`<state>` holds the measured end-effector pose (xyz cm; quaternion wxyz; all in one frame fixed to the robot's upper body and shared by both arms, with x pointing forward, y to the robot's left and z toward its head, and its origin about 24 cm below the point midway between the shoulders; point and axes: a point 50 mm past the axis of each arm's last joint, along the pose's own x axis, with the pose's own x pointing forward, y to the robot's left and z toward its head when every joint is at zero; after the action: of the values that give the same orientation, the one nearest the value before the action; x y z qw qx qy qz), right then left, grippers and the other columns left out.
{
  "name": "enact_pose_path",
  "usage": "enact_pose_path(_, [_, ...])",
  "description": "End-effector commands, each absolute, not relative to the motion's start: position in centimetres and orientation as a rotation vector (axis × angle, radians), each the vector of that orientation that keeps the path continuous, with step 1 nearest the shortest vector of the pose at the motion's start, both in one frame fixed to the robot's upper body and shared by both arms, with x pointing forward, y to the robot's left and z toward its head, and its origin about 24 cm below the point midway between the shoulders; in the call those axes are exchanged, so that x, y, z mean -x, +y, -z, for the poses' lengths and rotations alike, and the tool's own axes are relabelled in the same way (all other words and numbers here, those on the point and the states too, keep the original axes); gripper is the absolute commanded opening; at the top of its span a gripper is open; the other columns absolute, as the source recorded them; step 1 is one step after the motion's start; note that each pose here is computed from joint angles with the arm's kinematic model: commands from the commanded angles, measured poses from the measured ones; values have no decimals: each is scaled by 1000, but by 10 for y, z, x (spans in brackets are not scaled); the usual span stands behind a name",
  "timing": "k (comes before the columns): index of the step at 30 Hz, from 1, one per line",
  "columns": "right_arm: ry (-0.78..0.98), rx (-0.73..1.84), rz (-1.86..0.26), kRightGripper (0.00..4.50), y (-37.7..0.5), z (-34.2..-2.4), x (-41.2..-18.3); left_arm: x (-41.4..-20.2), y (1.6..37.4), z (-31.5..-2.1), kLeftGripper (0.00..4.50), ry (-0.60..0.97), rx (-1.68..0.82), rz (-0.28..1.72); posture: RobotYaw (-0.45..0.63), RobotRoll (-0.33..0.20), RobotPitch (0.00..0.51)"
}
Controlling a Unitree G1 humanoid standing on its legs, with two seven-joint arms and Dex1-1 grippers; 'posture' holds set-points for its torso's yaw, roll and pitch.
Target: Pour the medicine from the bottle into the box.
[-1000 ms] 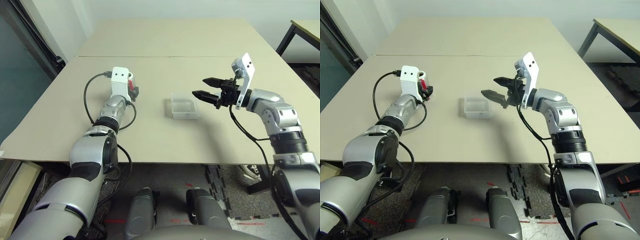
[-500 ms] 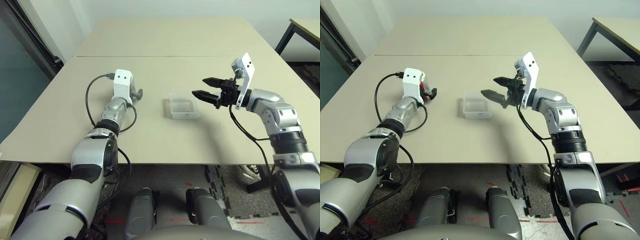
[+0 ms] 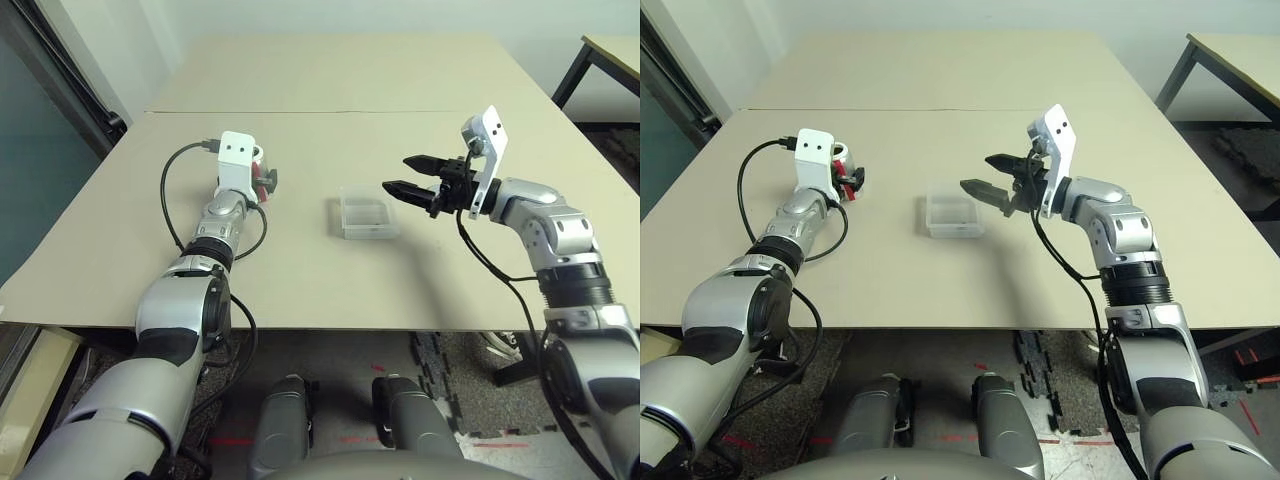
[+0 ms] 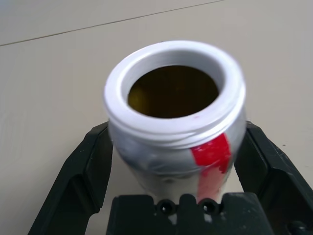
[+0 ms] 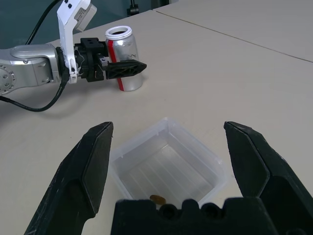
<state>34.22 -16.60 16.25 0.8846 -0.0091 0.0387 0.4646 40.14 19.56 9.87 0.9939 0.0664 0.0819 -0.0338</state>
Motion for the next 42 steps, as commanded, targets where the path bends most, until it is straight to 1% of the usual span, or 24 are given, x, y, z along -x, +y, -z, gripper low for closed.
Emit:
enact_pose_path(1, [68, 10, -967, 4500, -166, -165, -342, -401, 192, -98, 4461, 158, -149, 92, -43, 0, 77])
enact_pose_path(15, [73, 2, -961, 4500, -167, -164, -342, -408, 186, -122, 4461, 51, -152, 113, -26, 0, 77])
enact_pose_path(33, [80, 2, -966, 4500, -167, -163, -343, -412, 187, -152, 4461, -115, -81, 123, 7, 0, 71])
enact_pose_path(39, [77, -2, -963, 4500, -168, -163, -343, -410, 195, -172, 4461, -222, -40, 119, 19, 0, 69])
enact_pose_path(42, [74, -7, -952, 4500, -170, -164, -344, -407, 201, -194, 4461, -315, -15, 109, 31, 0, 70])
